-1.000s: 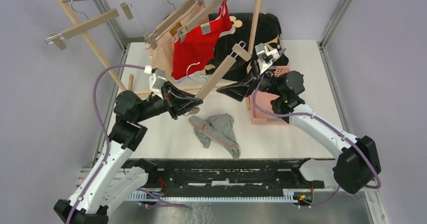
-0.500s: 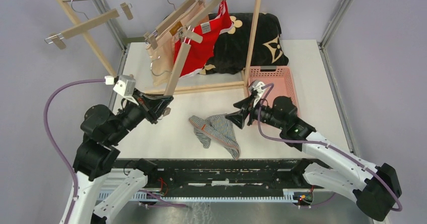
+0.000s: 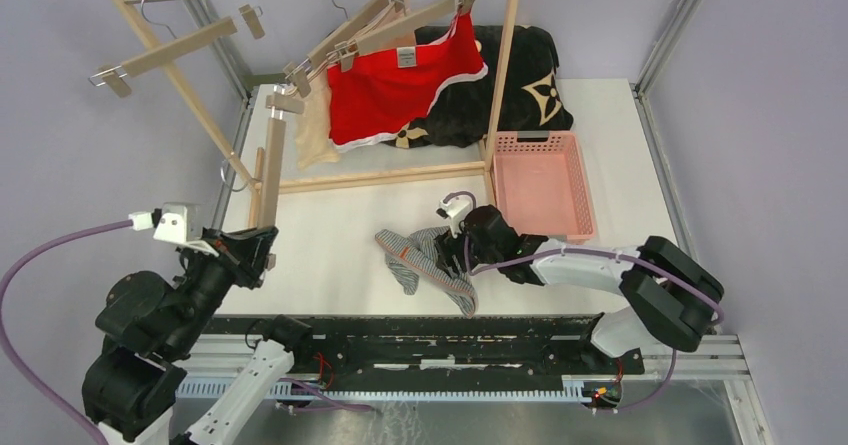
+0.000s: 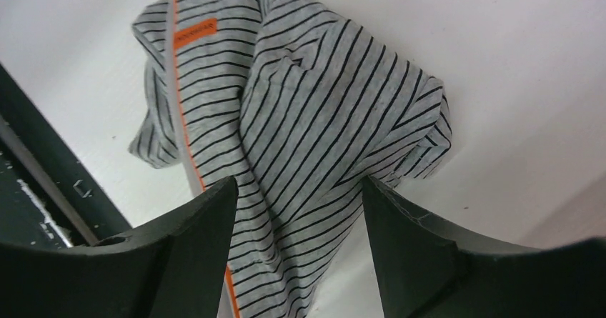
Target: Remove the underwear clipped to the hanger
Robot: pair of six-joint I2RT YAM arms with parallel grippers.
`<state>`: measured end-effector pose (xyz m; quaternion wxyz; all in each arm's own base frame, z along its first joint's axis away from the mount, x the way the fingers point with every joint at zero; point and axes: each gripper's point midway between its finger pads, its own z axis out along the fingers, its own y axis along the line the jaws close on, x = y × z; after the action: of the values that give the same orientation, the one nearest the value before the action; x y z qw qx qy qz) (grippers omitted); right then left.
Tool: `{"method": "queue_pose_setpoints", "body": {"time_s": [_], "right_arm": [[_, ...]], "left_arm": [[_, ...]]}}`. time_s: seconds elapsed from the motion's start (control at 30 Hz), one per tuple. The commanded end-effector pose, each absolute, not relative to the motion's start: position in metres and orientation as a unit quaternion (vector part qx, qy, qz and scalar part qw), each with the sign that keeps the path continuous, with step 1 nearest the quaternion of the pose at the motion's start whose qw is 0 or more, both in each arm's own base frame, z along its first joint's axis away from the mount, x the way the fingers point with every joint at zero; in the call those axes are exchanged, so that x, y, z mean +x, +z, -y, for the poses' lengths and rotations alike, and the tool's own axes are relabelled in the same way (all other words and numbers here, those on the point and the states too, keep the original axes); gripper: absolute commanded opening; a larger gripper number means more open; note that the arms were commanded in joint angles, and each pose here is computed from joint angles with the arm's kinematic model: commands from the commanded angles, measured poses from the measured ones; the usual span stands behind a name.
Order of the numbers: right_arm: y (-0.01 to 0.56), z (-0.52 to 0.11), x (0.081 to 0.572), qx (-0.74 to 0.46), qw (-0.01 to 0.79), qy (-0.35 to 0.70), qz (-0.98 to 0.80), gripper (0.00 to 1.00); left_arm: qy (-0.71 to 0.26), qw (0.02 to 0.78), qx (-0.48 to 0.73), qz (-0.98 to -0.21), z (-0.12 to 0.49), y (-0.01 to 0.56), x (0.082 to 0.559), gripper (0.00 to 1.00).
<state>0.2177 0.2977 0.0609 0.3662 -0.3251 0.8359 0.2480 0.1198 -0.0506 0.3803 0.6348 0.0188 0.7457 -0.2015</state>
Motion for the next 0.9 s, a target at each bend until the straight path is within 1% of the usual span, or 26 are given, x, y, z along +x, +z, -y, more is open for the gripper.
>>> {"method": "queue_pose_setpoints", "body": {"time_s": [0.0,0.13,0.2,0.27,0.4,0.47,0.57,0.6,0.7,0.87], "right_arm": [[0.081,-0.319,0.244,-0.302,0.422,0.256,-0.816,0.73],[0.065,-0.318,0.246,-0.303,0.411,0.243,-0.825,0.72],[0.054,-0.318,0.246,-0.302,0.403,0.236,-0.831,0.68],[0.043,-0.317,0.247,-0.302,0.392,0.228,-0.838,0.6],[0.025,-0.321,0.247,-0.313,0.366,0.217,-0.849,0.36],[0.022,-0.324,0.247,-0.319,0.357,0.216,-0.851,0.26],[0.029,-0.328,0.247,-0.32,0.36,0.227,-0.846,0.05],[0.035,-0.329,0.247,-0.32,0.365,0.233,-0.843,0.01],[0.071,-0.334,0.249,-0.322,0.393,0.251,-0.824,0.01],[0.172,-0.329,0.26,-0.312,0.485,0.261,-0.774,0.01]], "left_arm": [[-0.147,0.656,0.0,-0.74,0.025,0.388,0.109,0.03],[-0.146,0.657,0.002,-0.739,0.025,0.392,0.109,0.03],[-0.127,0.658,-0.007,-0.742,0.018,0.391,0.111,0.03],[-0.094,0.656,-0.026,-0.749,0.006,0.388,0.115,0.03],[-0.011,0.642,-0.064,-0.764,-0.024,0.379,0.119,0.03],[0.029,0.632,-0.075,-0.771,-0.037,0.373,0.12,0.04],[0.053,0.629,-0.07,-0.773,-0.042,0.372,0.125,0.06],[0.052,0.629,-0.064,-0.773,-0.039,0.373,0.128,0.06],[0.059,0.617,-0.037,-0.784,-0.03,0.371,0.145,0.07],[0.093,0.574,0.019,-0.813,-0.012,0.368,0.188,0.08]]}}
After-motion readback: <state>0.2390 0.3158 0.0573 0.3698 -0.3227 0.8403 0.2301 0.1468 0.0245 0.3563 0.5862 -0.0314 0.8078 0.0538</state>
